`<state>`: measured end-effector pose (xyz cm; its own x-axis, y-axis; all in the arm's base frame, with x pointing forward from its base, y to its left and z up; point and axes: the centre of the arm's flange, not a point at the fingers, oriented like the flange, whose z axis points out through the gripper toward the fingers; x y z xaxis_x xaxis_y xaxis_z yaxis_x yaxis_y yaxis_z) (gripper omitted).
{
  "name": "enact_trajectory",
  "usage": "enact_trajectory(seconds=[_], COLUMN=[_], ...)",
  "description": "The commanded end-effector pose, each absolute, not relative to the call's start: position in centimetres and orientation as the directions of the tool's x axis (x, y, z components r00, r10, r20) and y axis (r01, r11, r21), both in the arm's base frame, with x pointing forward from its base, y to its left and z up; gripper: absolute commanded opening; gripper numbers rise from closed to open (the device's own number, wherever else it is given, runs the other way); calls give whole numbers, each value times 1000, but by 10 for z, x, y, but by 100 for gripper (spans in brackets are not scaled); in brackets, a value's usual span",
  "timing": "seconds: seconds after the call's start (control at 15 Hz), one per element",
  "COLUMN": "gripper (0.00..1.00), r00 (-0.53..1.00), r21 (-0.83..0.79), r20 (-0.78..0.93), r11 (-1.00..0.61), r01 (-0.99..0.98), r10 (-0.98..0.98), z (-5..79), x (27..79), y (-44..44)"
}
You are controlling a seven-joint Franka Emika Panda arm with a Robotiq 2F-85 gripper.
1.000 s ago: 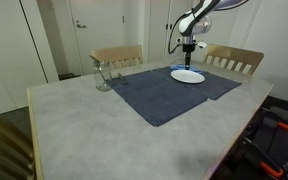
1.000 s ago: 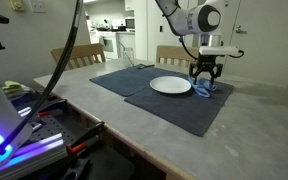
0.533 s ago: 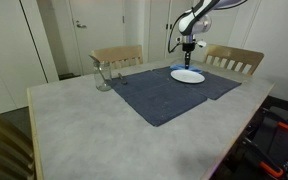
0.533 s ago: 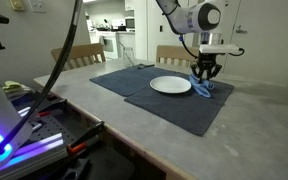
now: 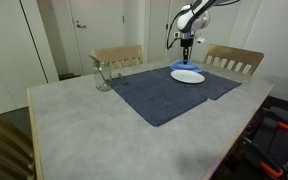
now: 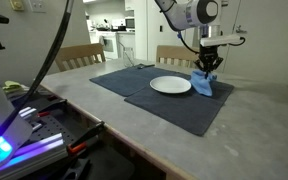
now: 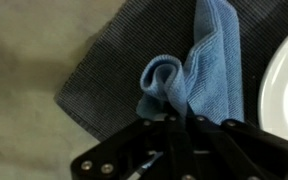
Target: Wipe the white plate with the blue towel
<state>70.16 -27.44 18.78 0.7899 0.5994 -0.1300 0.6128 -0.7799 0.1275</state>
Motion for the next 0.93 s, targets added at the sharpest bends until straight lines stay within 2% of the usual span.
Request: enact_trajectory(seconds=[0.0,0.4,0.87], gripper=[2,2,2], r00=[787,822,896], r21=[206,395,527], r20=[-159,-180,-145], r11=[-759,-726,-733], r01=[617,563,429], r10=[596,540,420], z=[215,280,354], x=[702,714,705], y=[-259,-245,-232])
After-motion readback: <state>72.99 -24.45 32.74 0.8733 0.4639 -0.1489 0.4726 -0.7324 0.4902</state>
